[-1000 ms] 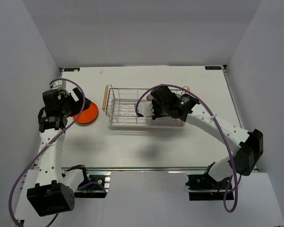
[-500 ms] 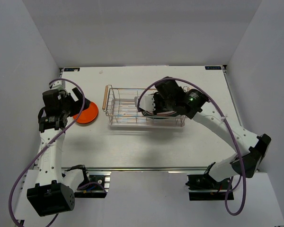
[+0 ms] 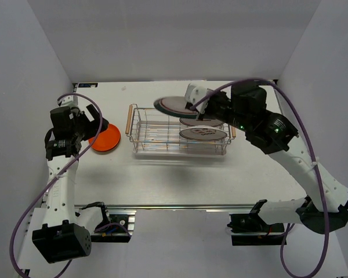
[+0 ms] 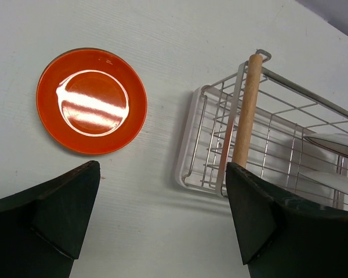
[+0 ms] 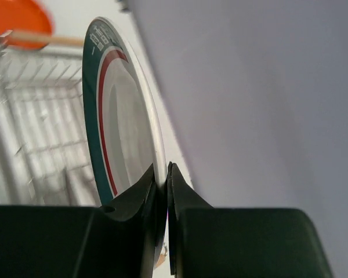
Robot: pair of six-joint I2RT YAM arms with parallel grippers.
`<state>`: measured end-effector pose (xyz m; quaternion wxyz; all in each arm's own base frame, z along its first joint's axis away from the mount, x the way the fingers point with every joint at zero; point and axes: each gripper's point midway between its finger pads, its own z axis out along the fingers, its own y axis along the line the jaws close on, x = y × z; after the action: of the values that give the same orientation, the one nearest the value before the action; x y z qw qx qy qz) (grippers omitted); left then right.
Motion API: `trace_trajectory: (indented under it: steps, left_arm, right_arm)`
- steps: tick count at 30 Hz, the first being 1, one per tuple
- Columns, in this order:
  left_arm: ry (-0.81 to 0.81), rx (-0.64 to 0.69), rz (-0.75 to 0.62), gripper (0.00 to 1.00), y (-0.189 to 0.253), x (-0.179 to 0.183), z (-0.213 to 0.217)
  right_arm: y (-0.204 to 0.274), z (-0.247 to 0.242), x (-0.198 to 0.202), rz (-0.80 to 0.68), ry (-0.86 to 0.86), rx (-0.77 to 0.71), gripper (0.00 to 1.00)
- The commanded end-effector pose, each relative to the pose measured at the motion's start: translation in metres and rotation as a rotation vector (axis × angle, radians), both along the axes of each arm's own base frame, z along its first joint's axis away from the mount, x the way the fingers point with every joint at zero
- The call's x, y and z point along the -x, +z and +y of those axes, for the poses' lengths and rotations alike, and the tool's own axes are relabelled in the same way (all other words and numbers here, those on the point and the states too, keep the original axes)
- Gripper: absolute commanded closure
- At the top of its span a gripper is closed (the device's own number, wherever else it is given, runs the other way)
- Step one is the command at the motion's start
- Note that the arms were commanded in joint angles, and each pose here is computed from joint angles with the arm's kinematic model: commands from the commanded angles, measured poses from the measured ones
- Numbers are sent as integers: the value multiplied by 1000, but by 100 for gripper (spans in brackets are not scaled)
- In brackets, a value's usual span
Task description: Unload the plates from the dish rack
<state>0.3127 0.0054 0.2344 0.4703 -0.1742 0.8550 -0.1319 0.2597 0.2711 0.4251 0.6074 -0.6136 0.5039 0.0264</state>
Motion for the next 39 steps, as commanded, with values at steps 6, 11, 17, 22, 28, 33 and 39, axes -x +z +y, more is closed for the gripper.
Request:
trace_trajectory:
  steps: [6,11,17,22,28,33,39]
  left_arm:
    - [10,-6,-80,2,32,-7,3]
    - [0,17,-79,2,32,-12,0]
    - [-26,37,-76,2,27,-17,-5]
    - [-53,64,-76,2,21,-19,-11]
    - [-58,69,-70,2,18,-19,-12]
    - [-69,71,-72,2,16,-18,-14]
    - [-84,84,-61,2,9,-18,-17]
  right_arm:
    - [73,-52,-118,21,-553,-644,100]
    - [48,-158,-195,128,-879,-845,100]
    - [-23,-281,-233,414,-1072,-1150,100]
    - [-80,-330,-229,635,-1084,-1333,100]
    - [-158,-351,-200,826,-1159,-1471,100]
    - [-205,-364,-168,847,-1294,-1523,100]
    - [-246,-378,-143,825,-1384,-1563,100]
